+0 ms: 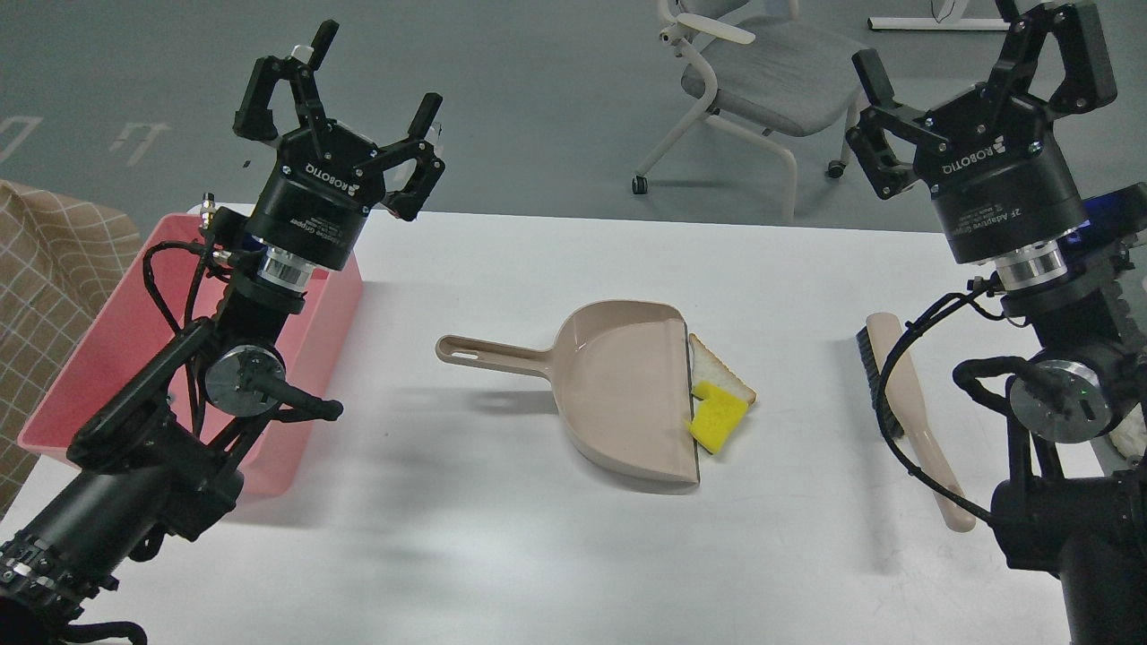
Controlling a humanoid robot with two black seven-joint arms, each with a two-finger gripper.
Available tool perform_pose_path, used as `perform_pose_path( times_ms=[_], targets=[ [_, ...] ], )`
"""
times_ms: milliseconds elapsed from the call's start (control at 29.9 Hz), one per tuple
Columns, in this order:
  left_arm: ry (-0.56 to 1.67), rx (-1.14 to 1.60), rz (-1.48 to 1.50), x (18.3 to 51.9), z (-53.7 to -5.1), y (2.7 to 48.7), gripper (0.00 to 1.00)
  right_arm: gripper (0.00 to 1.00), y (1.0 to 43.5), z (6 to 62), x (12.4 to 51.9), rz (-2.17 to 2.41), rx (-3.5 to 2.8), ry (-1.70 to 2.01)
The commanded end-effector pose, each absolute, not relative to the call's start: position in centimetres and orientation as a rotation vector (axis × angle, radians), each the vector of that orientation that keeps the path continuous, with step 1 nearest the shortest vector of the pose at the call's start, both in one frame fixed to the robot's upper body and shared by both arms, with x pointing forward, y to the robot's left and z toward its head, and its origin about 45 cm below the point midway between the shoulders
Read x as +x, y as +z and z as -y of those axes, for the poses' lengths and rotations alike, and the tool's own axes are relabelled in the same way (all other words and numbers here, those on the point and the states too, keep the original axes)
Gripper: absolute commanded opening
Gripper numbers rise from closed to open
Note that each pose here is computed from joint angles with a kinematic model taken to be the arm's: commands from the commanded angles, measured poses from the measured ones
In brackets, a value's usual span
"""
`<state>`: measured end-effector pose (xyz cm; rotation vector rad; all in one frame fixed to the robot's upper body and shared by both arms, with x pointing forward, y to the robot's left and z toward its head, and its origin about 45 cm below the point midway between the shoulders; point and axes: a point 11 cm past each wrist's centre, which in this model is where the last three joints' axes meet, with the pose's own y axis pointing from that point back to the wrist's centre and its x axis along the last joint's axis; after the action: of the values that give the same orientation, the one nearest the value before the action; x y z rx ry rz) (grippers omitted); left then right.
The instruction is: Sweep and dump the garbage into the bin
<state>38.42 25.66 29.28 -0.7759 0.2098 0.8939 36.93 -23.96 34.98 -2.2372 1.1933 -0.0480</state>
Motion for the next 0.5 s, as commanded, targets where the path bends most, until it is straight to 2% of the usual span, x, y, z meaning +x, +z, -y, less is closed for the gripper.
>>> perform_pose_path(
  times_ms=[0,468],
  targets=[
    [0.891,-0.777,-0.21,38.4,-25.6,29.3,0.98,1.0,35.0,24.0,36.9,-1.193,-2.237,-0.049],
    [0.864,-0.743,-0.175,37.8,-23.8,30.2,0.98,1.0,34.8,24.0,37.0,-1.199,-2.237,-0.042]
  ],
)
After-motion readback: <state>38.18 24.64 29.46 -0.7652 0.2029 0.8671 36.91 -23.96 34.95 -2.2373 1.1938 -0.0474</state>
